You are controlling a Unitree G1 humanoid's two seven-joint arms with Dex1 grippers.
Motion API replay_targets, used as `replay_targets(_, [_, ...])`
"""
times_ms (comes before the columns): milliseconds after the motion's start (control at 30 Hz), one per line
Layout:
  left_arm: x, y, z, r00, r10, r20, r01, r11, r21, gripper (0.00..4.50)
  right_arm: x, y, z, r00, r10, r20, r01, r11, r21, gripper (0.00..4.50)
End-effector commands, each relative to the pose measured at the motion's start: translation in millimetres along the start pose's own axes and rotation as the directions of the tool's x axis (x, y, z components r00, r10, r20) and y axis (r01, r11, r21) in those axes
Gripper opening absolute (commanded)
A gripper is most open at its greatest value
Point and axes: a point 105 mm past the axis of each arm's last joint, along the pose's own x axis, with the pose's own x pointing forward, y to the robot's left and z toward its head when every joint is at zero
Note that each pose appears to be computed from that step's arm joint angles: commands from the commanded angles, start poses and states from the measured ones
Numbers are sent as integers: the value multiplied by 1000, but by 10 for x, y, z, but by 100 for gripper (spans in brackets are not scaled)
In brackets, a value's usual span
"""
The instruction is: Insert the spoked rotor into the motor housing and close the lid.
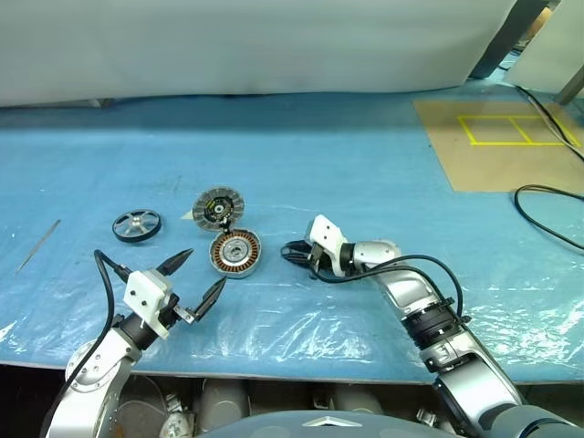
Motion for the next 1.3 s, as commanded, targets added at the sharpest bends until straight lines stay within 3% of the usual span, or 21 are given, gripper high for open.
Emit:
replay_targets(33, [-28,64,107,1000,11,25,-12,999,38,450,-5,-145,423,989,-27,149,25,1000,19,60])
replay_targets(133, [-38,74,116,1000,14,26,-15,999,40,450,26,-153,720,976,7,220,-7,1000,-1,60])
replay_targets(267, [-60,77,98,1000,18,24,-19,999,39,450,115,16,904,971,126,204,-117,992,-54,60])
replay_targets(400, [-80,75,70,999,25,21,-25,999,37,450,237,243,877,965,237,112,-227,969,-95,60])
replay_targets(533, [-85,69,70,999,28,23,-29,999,37,450,361,328,873,963,261,71,-251,961,-120,60])
replay_targets(900, [-110,31,86,999,41,25,-42,999,30,450,634,349,791,967,256,-8,-253,949,-189,60])
replay_targets(1300, [-137,19,81,998,55,18,-55,998,26,450,687,302,695,968,248,-37,-250,948,-196,60])
